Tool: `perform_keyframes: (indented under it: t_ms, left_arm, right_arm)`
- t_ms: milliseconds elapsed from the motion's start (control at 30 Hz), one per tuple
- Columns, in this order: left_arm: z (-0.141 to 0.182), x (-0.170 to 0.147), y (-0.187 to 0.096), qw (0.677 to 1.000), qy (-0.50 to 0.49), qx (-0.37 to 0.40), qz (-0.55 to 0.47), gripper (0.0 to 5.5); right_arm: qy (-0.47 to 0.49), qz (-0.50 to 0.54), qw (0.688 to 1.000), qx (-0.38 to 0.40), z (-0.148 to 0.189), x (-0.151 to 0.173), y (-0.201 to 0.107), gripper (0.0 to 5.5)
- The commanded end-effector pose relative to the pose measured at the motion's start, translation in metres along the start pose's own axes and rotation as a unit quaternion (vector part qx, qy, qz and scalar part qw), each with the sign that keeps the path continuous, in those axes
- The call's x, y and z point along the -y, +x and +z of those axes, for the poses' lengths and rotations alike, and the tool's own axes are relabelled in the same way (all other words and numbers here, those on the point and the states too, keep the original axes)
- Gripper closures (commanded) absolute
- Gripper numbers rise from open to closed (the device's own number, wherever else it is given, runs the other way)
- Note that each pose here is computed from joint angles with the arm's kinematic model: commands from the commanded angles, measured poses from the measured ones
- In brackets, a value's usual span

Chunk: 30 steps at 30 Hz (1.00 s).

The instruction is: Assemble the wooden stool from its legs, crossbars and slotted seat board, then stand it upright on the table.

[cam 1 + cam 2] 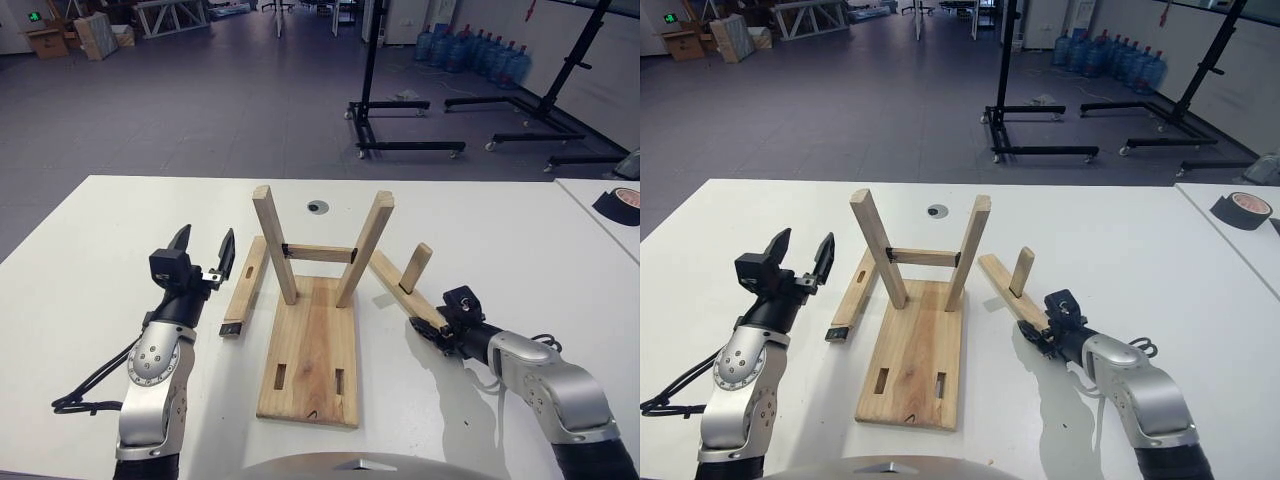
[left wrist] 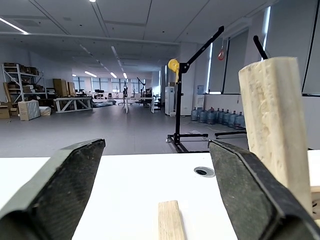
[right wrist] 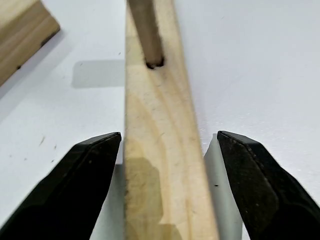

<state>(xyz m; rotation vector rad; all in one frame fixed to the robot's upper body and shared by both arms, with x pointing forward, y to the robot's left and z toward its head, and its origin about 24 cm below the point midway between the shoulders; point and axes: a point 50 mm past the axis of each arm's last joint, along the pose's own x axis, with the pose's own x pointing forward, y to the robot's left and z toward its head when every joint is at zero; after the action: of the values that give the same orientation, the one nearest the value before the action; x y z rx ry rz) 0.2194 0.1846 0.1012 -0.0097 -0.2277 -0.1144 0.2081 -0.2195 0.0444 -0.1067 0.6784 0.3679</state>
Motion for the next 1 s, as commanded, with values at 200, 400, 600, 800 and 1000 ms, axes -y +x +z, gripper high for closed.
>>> perform_keyframes:
  t_ms: [200,400,600,800,1000]
  left_arm:
    - [-0.001,-0.002,0.0,1.0,-0.012,0.003,0.009,1.69]
    - [0.002,-0.001,0.003,1.0,-0.005,0.01,-0.002,1.69]
    - [0.008,0.006,0.004,0.998,-0.045,0.022,-0.042,1.69]
    - [0.034,0.019,-0.001,0.963,-0.222,0.056,-0.143,1.69]
    - [0.055,0.036,-0.009,0.908,-0.318,0.057,-0.268,1.69]
  right_arm:
    - [-0.02,0.027,0.997,-0.065,-0.01,-0.002,0.0,2.94]
    - [0.058,0.05,0.993,-0.087,-0.015,-0.008,0.002,3.46]
    - [0.082,0.039,0.995,0.031,0.026,0.005,0.007,3.46]
    - [0.135,0.081,0.939,0.307,0.124,0.043,-0.024,3.46]
    - [0.115,0.309,0.821,0.466,0.191,0.004,-0.08,3.46]
